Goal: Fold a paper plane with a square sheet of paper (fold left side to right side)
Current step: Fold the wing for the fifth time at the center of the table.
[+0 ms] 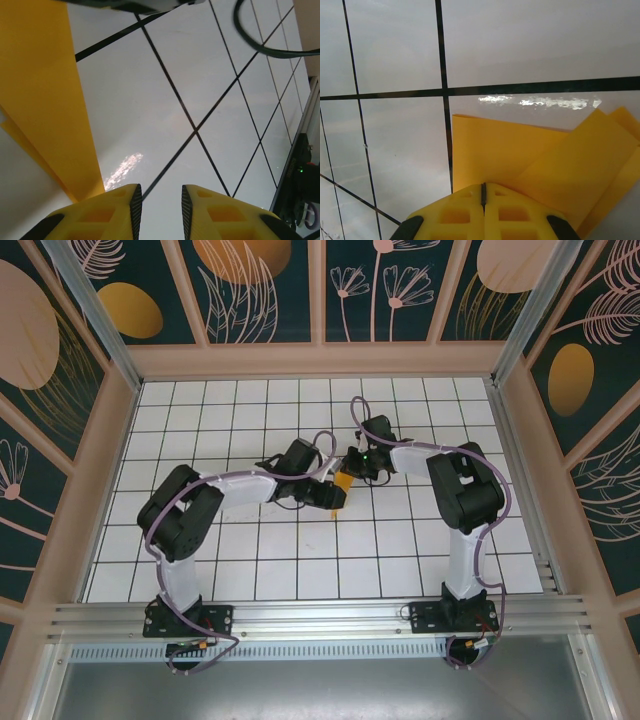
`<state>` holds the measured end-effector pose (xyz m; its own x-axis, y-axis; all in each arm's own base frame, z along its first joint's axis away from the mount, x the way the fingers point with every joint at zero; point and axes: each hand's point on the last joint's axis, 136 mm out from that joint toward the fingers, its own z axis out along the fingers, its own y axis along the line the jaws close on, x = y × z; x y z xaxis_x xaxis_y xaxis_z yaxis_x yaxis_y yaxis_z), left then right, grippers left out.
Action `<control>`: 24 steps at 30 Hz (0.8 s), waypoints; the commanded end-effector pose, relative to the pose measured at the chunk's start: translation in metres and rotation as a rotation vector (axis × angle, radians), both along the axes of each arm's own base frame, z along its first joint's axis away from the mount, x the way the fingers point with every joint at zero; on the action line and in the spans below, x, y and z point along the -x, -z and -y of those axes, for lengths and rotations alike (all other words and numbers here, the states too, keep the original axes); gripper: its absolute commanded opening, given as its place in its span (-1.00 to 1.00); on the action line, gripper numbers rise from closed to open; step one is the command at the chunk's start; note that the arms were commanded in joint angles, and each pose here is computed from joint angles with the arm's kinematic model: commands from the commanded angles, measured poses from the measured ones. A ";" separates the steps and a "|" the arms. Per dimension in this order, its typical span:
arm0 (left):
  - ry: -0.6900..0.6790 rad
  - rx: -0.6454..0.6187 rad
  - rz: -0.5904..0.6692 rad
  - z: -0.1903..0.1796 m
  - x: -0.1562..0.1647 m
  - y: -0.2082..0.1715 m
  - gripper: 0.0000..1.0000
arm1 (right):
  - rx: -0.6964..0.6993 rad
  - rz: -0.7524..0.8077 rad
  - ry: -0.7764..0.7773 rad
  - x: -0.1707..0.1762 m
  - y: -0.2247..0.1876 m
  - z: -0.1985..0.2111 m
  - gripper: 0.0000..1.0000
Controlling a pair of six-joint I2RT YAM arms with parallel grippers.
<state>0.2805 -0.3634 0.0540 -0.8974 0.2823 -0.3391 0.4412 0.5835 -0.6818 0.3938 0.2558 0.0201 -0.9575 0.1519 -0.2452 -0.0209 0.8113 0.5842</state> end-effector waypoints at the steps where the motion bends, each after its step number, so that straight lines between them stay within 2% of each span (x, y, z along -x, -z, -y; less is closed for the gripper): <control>1: 0.008 0.002 -0.023 0.006 -0.001 0.010 -0.38 | 0.018 -0.020 0.029 0.001 0.008 0.006 -0.97; 7: -0.007 -0.080 -0.054 -0.003 0.007 0.040 -0.38 | -0.025 0.008 0.027 -0.006 -0.013 0.000 -0.97; 13: -0.010 -0.145 -0.080 -0.014 0.017 0.061 -0.37 | -0.039 0.079 0.054 -0.014 -0.056 0.017 -0.93; 18: -0.011 -0.154 -0.080 -0.017 0.020 0.064 -0.38 | -0.050 0.073 0.064 0.012 -0.064 0.028 -0.99; 24: -0.006 -0.166 -0.083 -0.017 0.022 0.066 -0.38 | -0.145 0.013 0.038 0.048 -0.050 0.003 -1.00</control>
